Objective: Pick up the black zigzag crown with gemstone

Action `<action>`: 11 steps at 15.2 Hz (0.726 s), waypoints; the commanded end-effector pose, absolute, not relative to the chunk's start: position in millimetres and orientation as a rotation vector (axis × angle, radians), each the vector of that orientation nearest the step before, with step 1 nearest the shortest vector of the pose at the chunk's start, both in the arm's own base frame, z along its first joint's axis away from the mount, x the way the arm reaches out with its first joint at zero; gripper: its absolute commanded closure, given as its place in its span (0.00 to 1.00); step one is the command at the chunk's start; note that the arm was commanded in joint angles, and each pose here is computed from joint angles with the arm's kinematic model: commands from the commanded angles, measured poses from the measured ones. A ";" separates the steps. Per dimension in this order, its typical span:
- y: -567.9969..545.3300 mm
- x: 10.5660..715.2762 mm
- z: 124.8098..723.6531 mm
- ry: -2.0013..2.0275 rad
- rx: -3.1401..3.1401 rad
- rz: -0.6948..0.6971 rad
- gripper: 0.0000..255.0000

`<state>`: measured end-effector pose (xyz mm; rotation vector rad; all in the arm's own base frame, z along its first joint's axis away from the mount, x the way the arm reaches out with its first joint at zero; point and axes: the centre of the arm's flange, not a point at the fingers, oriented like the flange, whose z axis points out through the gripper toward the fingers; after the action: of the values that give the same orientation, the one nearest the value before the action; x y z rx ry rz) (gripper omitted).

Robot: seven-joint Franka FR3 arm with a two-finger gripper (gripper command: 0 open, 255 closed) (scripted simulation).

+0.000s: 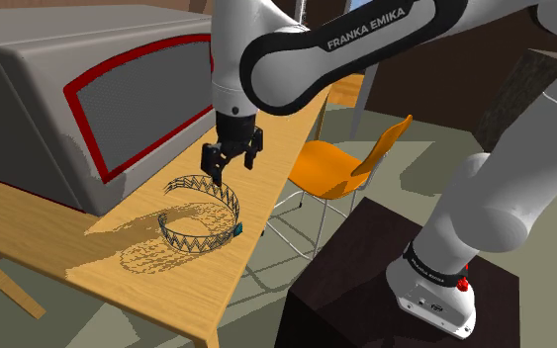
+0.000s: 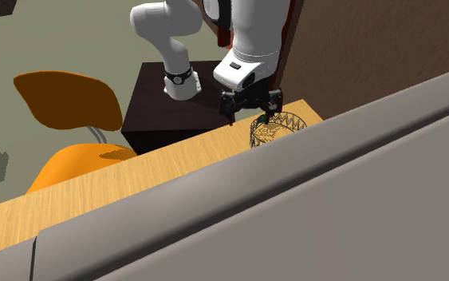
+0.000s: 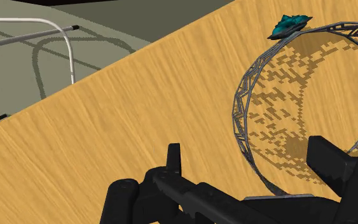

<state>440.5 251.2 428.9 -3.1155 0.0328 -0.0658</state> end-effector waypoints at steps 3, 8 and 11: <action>262.9 443.6 405.8 0.033 -3.112 -0.065 0.00; 262.9 443.6 381.7 0.033 -3.112 -0.065 0.00; 263.6 443.6 381.6 0.033 -3.112 -0.065 1.00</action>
<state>443.6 263.5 382.1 -3.1121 0.0330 -0.0645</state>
